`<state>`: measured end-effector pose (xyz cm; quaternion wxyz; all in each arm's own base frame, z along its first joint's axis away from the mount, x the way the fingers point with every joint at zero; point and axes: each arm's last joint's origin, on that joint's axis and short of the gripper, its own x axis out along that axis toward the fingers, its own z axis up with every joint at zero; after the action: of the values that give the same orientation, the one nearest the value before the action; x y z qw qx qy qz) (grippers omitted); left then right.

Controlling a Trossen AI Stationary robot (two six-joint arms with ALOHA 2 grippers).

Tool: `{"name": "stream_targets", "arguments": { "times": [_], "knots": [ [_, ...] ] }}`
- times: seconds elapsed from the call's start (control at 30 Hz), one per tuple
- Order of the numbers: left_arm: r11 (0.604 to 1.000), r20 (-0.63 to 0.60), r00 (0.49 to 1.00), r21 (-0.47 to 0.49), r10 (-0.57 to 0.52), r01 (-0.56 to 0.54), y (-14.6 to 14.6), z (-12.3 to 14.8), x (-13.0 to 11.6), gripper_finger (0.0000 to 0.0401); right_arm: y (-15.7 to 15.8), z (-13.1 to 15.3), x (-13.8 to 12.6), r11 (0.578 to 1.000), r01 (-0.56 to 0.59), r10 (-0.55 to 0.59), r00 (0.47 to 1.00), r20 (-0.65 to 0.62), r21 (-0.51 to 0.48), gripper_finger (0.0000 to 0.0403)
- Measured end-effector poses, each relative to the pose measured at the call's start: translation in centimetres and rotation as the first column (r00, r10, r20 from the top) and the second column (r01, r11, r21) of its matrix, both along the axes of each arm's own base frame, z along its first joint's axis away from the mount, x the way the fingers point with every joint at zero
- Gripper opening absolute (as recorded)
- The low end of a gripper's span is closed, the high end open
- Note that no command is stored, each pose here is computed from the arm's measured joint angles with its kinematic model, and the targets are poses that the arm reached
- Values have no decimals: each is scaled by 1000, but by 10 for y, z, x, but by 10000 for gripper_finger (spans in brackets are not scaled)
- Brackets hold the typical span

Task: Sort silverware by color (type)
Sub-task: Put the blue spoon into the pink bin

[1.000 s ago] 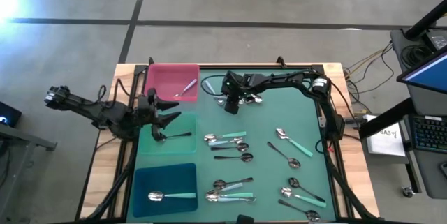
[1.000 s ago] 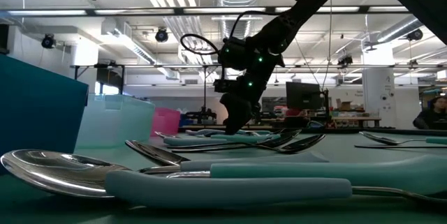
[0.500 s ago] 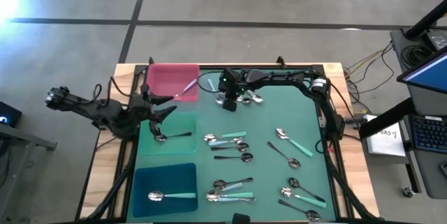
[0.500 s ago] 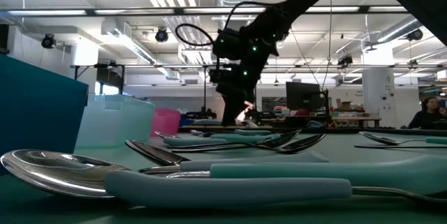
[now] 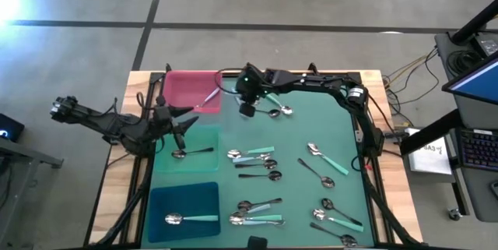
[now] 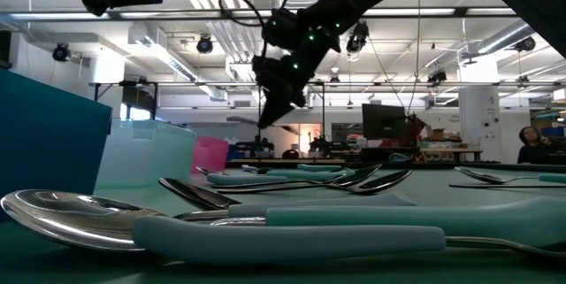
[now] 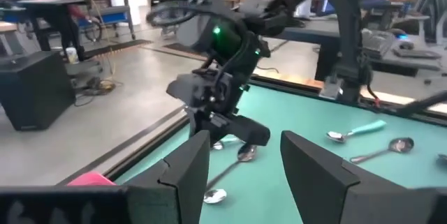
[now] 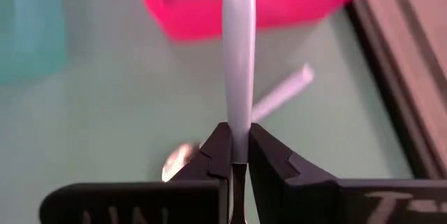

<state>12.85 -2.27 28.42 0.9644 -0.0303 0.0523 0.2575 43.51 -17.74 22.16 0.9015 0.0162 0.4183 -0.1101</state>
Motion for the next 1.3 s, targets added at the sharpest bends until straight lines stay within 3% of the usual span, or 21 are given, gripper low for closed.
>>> {"name": "stream_targets", "arguments": {
  "times": [0.27,0.4,0.53,0.73,1.1,1.3],
  "knots": [
    [1000,-14,1000,-27,6,-6,0,-3,-1,162,-3,24,19,997,-76,73,945,320,-2,17],
    [1000,-18,1000,-29,7,-7,0,-4,-1,162,-3,32,24,997,-74,80,909,409,-29,17],
    [1000,-37,999,-23,18,-19,0,-8,1,162,-1,36,28,995,-87,99,887,451,-48,17],
    [995,-89,991,26,100,-98,2,-23,5,162,15,39,33,973,-231,211,845,492,-21,17],
    [986,45,986,-39,161,-160,7,-38,14,162,35,42,40,944,-325,309,804,509,-59,17],
    [980,58,979,-49,196,-193,10,-40,22,162,42,46,40,925,-377,344,775,530,-48,17]
  ]
}}
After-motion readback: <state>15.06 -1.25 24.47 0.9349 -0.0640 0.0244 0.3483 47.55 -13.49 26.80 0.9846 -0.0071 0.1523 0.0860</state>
